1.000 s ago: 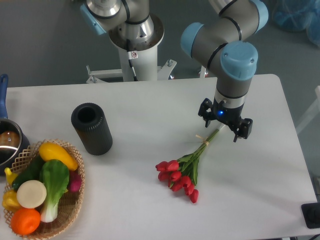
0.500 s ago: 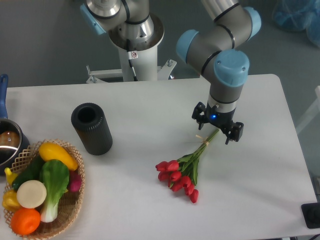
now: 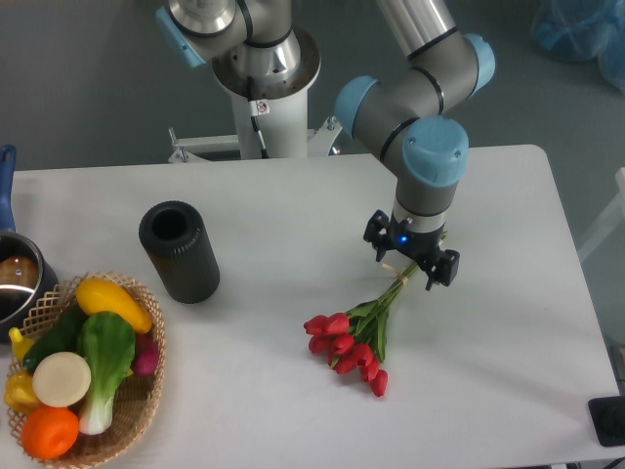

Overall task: Pick up the flowers from the table
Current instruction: 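Move the open gripper down and toward the tulip bouquet's stems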

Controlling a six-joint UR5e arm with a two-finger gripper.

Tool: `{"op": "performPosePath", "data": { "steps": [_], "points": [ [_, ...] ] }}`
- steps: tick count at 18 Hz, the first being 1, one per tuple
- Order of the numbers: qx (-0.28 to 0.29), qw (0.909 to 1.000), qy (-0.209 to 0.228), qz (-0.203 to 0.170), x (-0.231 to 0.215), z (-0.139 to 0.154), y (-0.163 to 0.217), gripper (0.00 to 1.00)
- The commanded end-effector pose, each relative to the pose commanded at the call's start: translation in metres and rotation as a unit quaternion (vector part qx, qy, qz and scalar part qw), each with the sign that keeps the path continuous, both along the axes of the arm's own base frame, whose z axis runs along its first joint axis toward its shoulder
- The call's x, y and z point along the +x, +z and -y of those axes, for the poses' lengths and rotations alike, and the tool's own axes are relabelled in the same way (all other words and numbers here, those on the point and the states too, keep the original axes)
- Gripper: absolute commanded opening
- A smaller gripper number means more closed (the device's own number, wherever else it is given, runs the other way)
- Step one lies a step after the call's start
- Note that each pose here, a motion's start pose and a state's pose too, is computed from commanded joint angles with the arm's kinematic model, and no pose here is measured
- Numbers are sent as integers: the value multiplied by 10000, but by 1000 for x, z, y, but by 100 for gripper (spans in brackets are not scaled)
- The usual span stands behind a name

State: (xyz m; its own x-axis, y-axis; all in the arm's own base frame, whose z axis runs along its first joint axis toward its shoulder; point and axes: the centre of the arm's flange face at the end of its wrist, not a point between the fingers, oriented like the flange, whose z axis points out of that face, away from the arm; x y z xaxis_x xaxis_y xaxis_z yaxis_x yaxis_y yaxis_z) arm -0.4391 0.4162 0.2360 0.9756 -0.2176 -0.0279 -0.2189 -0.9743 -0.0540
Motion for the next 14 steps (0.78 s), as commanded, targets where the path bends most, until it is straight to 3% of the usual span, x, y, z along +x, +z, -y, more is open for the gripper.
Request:
{"op": "performPosePath", "data": {
  "steps": [8, 14],
  "points": [
    [-95, 9997, -131, 158, 5, -16, -27, 100],
    [42, 9995, 270, 148, 8, -47, -41, 100]
  ]
}}
